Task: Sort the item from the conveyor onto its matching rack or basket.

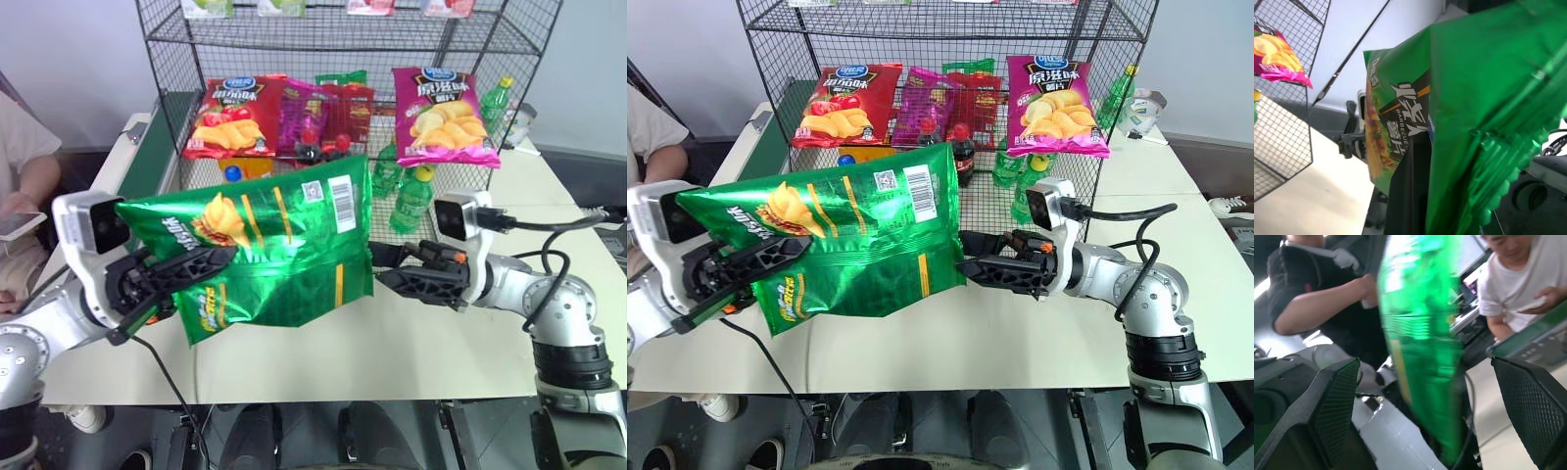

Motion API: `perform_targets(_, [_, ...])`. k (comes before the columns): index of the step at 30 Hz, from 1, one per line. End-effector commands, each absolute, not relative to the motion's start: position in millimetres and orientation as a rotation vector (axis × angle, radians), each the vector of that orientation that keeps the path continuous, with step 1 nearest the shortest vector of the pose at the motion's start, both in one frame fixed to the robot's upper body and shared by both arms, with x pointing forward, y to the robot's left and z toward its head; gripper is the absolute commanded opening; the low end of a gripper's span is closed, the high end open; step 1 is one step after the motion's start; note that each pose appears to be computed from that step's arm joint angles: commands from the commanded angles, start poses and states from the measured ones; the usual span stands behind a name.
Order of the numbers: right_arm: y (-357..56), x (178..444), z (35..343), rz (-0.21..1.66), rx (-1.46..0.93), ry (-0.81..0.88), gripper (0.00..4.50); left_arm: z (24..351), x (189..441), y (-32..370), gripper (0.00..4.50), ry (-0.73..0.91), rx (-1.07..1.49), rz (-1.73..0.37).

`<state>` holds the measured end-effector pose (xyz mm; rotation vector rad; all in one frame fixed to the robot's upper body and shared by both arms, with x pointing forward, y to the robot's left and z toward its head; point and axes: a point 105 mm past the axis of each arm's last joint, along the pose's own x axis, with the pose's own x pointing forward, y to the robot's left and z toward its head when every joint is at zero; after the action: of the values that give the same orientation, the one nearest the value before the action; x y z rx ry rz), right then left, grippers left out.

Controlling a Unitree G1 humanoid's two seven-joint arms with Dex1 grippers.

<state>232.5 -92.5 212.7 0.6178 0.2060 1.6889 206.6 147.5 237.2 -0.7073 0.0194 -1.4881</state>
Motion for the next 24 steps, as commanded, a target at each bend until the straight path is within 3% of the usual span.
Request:
perform_targets(1, [-81.2,223.6,221.0,1.756,0.597,0.19,4.5,236.4,207.2,141.9,0.03,0.008,-0.688,-1.517])
perform_targets(12, [-67.5,220.8,213.1,1.782,0.585,0.281,4.5,216.2,213.4,138.9,0.03,0.042,-0.623,-1.5])
perform_targets(15, [-66.3,222.0,209.3,1.774,0.582,0.313,3.75,214.7,215.8,139.0,0.0,0.025,-0.605,-1.487])
perform_targets(23, [-64.1,226.3,206.2,1.748,0.583,0.308,0.02,210.1,219.0,139.2,0.0,0.015,-0.576,-1.465])
perform_targets(24, [-64.3,227.0,205.9,1.743,0.58,0.305,0.02,207.7,220.9,140.2,0.0,0.032,-0.568,-1.441])
